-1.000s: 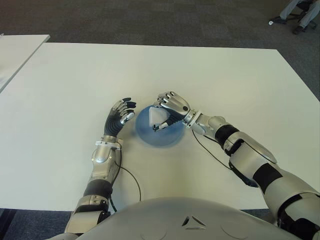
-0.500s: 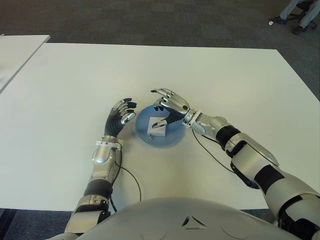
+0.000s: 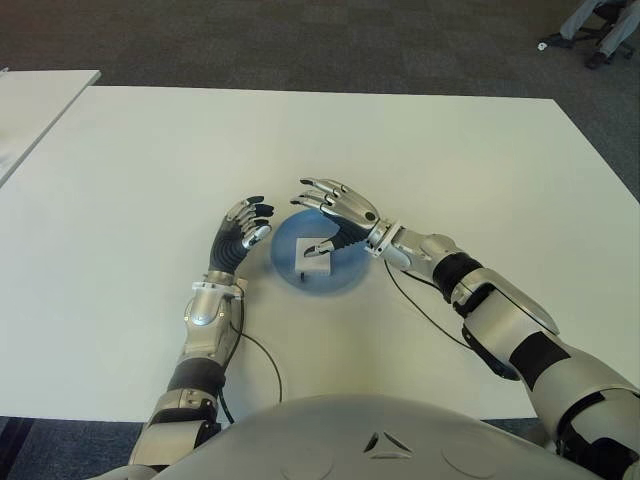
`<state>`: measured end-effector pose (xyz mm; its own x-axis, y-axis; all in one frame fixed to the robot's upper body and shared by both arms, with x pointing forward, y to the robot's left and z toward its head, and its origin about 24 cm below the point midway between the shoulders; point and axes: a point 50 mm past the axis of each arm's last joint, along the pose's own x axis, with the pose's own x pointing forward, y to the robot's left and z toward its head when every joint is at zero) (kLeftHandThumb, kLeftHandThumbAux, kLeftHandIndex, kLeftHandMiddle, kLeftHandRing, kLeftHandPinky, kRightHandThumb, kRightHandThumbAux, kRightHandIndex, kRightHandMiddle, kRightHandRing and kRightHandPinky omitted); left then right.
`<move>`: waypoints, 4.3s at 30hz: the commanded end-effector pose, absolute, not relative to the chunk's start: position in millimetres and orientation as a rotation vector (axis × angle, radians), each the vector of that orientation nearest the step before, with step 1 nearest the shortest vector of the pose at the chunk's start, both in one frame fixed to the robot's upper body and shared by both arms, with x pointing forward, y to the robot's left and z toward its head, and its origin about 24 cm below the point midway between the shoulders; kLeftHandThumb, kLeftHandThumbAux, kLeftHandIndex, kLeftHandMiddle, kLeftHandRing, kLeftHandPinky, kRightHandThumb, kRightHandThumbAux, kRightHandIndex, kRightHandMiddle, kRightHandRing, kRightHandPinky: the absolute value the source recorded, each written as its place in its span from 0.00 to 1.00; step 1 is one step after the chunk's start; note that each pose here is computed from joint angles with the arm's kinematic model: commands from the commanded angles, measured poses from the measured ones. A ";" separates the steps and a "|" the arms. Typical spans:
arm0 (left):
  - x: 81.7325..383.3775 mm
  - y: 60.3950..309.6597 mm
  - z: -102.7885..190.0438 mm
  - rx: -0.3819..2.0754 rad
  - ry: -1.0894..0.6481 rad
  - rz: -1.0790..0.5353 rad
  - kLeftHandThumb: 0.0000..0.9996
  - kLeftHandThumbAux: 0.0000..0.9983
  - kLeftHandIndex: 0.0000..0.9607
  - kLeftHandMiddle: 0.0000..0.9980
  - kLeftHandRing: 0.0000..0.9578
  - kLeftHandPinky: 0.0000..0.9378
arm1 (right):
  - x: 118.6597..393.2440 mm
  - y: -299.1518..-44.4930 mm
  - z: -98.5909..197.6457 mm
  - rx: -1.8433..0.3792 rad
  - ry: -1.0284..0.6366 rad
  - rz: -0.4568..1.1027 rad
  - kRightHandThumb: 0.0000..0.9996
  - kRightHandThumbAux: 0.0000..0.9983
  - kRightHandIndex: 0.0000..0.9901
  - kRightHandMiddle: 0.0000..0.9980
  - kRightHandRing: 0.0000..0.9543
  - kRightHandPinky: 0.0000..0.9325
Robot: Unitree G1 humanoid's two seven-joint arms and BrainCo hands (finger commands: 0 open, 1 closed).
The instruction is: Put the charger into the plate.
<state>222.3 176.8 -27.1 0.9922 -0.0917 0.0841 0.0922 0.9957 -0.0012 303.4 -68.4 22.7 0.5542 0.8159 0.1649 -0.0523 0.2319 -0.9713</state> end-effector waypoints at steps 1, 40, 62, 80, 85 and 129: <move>207.0 174.3 -45.4 -0.036 0.010 -0.090 0.00 0.53 0.25 0.34 0.34 0.33 | 302.7 -72.0 21.2 -1.182 -0.763 0.702 0.30 0.17 0.00 0.00 0.00 0.00; 208.5 193.5 -55.8 -0.027 0.108 0.125 0.00 0.57 0.25 0.34 0.32 0.24 | 330.9 -72.3 50.6 0.008 -0.218 0.045 0.06 0.68 0.00 0.00 0.00 0.00; 203.1 203.0 -57.2 -0.036 0.132 0.127 0.00 0.58 0.07 0.16 0.15 0.15 | 297.5 -78.3 35.2 0.074 -0.156 0.105 0.00 0.83 0.03 0.02 0.00 0.01; 202.9 211.6 -57.2 -0.085 0.157 0.161 0.00 0.58 0.05 0.11 0.11 0.13 | 289.6 -93.1 1.9 0.030 -0.026 0.186 0.00 0.82 0.07 0.07 0.04 0.06; 202.7 213.6 -57.6 -0.081 0.164 0.157 0.00 0.58 0.04 0.11 0.11 0.12 | 285.5 -99.6 -6.3 -0.016 -0.001 0.198 0.00 0.82 0.09 0.09 0.06 0.06; 200.5 225.6 -61.2 -0.059 0.188 0.137 0.00 0.58 0.05 0.13 0.13 0.14 | 299.1 -164.0 -13.4 0.018 0.033 0.025 0.00 0.69 0.04 0.07 0.04 0.04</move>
